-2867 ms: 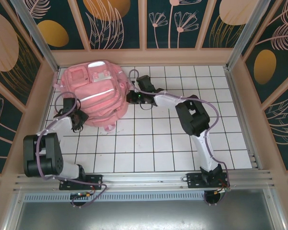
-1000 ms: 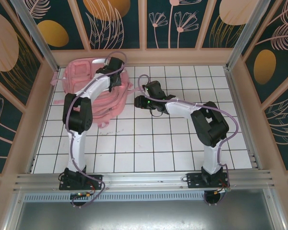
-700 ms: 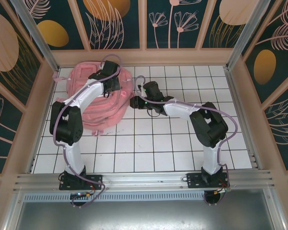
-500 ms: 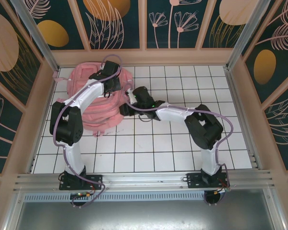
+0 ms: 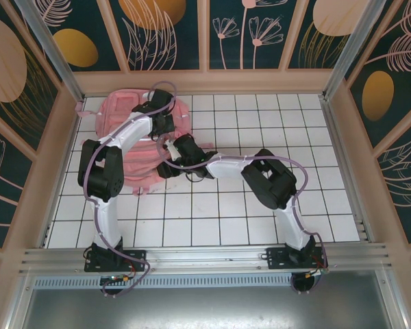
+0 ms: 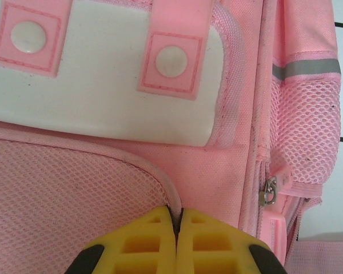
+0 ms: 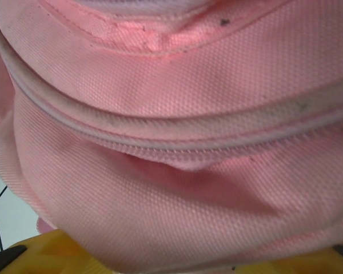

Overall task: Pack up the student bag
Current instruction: Zip the student bag at the middle-left of the table, then rotate the student bag at the top-center of the table, then reset both arms

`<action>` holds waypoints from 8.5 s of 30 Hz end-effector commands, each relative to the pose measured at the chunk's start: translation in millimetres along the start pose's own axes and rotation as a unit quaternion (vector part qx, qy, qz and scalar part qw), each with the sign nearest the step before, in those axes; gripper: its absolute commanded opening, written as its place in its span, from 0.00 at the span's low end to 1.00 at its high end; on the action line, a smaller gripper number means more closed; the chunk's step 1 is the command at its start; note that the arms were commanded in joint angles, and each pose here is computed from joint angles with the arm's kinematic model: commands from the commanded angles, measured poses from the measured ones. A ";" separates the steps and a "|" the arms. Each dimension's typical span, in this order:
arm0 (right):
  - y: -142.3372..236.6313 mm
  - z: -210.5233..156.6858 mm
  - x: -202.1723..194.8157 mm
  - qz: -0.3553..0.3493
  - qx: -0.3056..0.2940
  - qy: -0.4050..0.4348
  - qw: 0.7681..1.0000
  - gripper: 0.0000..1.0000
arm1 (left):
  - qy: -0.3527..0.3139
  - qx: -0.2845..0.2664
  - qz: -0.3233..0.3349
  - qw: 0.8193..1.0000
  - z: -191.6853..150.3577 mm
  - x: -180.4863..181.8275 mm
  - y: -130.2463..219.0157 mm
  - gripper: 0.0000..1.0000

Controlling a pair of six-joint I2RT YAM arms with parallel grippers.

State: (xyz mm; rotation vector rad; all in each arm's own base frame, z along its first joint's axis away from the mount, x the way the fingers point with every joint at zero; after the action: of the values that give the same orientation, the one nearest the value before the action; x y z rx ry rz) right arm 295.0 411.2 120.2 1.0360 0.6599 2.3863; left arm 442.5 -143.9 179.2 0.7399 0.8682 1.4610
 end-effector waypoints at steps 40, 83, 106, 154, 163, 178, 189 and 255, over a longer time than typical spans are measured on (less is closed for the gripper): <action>16.2 30.8 22.1 0.101 -0.033 0.006 0.994 0.57 | 0.023 0.018 -0.034 0.999 1.6 -6.1 -9.6 0.00; -7.1 5.1 54.8 0.119 0.007 0.074 0.990 0.30 | 0.024 0.031 -0.033 0.999 -2.2 -6.3 -17.5 0.00; 14.0 -6.7 27.1 -0.047 -0.047 0.065 0.996 0.00 | 0.015 0.029 -0.036 0.999 -6.4 -4.1 -12.6 0.00; 30.8 -7.0 15.8 -0.054 -0.060 0.030 0.996 0.00 | 0.512 -0.060 -0.235 0.824 -142.4 64.3 96.6 0.59; 30.5 -6.7 16.8 -0.057 -0.060 0.030 0.996 0.00 | 0.512 -0.001 -0.199 0.835 -154.0 62.5 59.5 0.51; 27.1 -5.7 16.1 -0.060 -0.059 0.028 0.996 0.00 | 0.553 0.057 -0.180 0.812 -178.9 70.2 74.4 0.60; 31.0 -7.0 18.8 -0.055 -0.057 0.027 0.996 0.00 | 0.537 0.043 -0.164 0.826 -171.5 69.2 51.8 0.58; 230.0 62.0 -189.0 -0.430 -0.245 -0.154 0.855 0.43 | 0.170 -0.038 -0.258 0.950 -54.2 -57.4 145.9 0.98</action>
State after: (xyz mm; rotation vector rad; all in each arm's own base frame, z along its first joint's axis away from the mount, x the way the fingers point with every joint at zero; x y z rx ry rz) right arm 414.3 146.9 164.8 0.6623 0.3777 1.4257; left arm 324.0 -224.9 248.0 0.1298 1.3425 1.0545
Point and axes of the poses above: each hand's point on the last joint's axis, 136 mm out from that joint toward the fingers, its own y axis back along the fingers, its own x axis along the line the jaws close on, z = x × y, the point moved 9 cm from there along y, back along the fingers, and after that the axes turned 6 degrees about -y, right-handed, at the moved point
